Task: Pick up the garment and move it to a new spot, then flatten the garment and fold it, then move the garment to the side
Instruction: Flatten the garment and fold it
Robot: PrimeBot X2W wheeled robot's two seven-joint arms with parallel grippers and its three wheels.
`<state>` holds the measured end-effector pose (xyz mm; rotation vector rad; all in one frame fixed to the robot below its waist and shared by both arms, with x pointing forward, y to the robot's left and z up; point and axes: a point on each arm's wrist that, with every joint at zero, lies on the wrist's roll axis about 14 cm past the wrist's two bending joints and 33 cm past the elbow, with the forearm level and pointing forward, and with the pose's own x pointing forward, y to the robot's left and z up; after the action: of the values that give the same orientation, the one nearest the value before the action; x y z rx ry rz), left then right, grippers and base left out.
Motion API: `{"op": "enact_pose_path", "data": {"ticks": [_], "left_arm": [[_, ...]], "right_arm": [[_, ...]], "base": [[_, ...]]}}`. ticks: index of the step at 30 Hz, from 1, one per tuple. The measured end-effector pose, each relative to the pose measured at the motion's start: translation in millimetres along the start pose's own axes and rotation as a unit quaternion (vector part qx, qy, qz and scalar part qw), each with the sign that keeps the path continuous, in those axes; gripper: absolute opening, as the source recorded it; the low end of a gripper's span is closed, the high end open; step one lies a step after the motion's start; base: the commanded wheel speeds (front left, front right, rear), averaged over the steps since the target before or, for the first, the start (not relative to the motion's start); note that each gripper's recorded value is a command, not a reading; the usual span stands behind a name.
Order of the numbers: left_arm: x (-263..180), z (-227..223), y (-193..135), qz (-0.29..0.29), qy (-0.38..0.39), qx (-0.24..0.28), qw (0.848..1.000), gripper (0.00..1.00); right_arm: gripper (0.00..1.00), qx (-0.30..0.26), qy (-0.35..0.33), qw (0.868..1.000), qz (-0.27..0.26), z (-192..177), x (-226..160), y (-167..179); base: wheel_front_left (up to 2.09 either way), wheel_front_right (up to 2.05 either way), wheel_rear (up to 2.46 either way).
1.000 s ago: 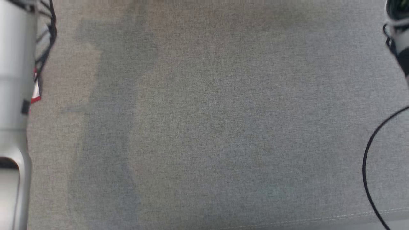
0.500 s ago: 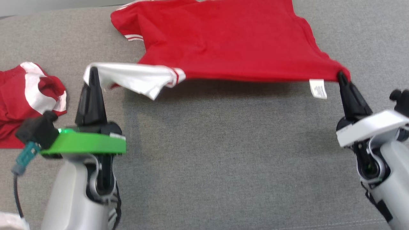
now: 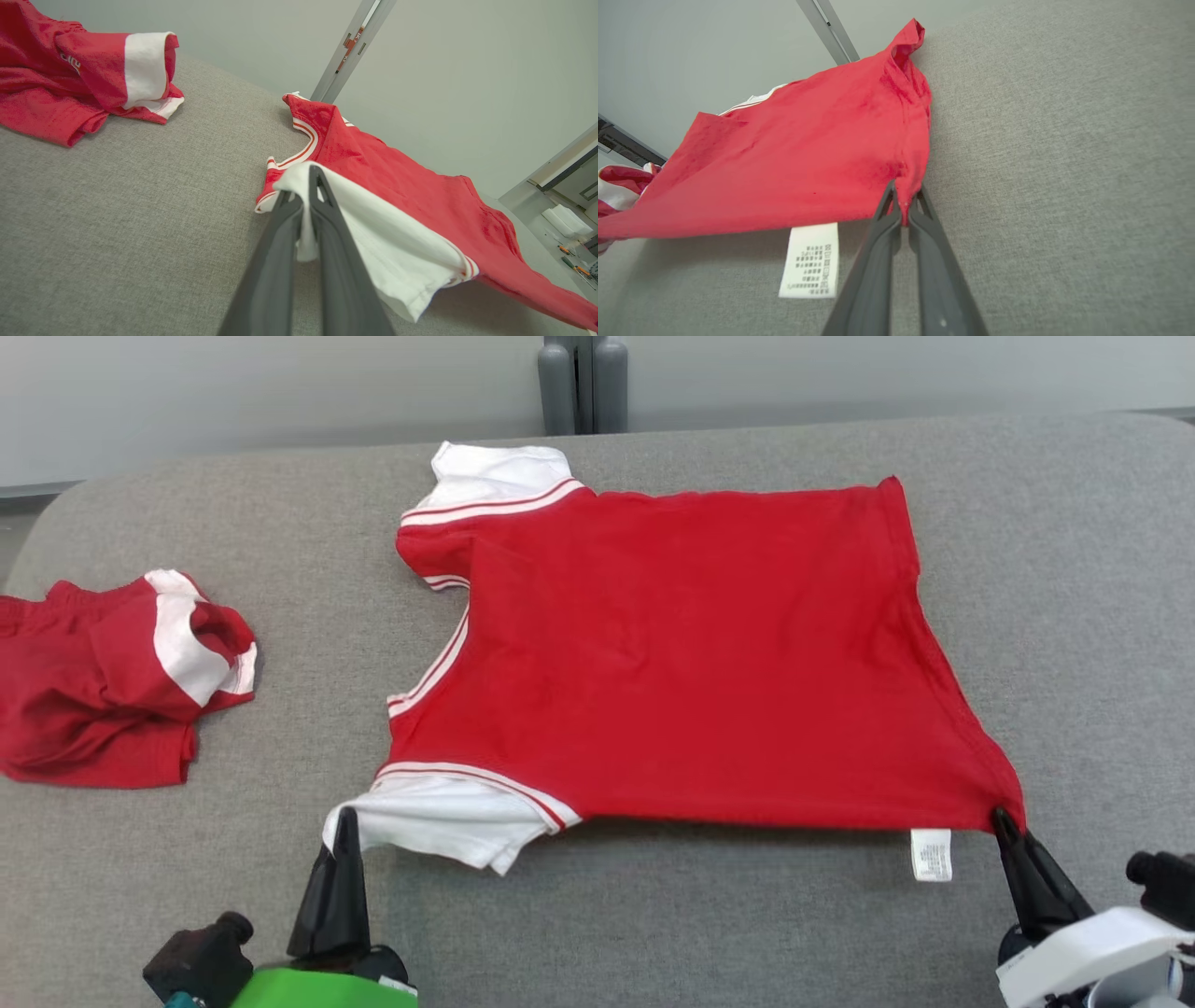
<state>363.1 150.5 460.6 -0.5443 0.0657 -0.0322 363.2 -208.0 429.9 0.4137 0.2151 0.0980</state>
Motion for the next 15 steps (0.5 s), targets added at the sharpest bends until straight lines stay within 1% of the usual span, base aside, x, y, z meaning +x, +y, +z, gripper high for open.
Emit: {"op": "enact_pose_path", "data": {"ticks": [3, 6, 11, 15], "left_arm": [[-12.3, -4.8, -3.3, -0.004, 0.007, -0.004, 1.0, 0.0], [-21.2, -10.5, -7.0, -0.007, 0.015, -0.007, 1.0, 0.0], [-25.2, -12.6, -9.9, -0.011, 0.019, -0.008, 1.0, 0.0], [-23.5, -17.7, -17.5, -0.025, 0.027, -0.002, 0.999, 0.0]], "right_arm": [[0.0, -0.011, 0.01, 1.0, -0.004, -7.1, -13.5, -2.7], [0.0, -0.005, 0.009, 1.0, -0.012, -9.3, -21.1, -4.1], [0.0, -0.008, 0.005, 1.0, -0.013, -7.1, -25.7, -2.6], [0.0, -0.009, 0.001, 1.0, -0.01, -3.5, -24.5, 1.3]], "base": [[0.0, 0.0, 0.0], [0.0, 0.0, 0.0], [0.0, 0.0, 0.0], [0.0, 0.0, 0.0]]}}
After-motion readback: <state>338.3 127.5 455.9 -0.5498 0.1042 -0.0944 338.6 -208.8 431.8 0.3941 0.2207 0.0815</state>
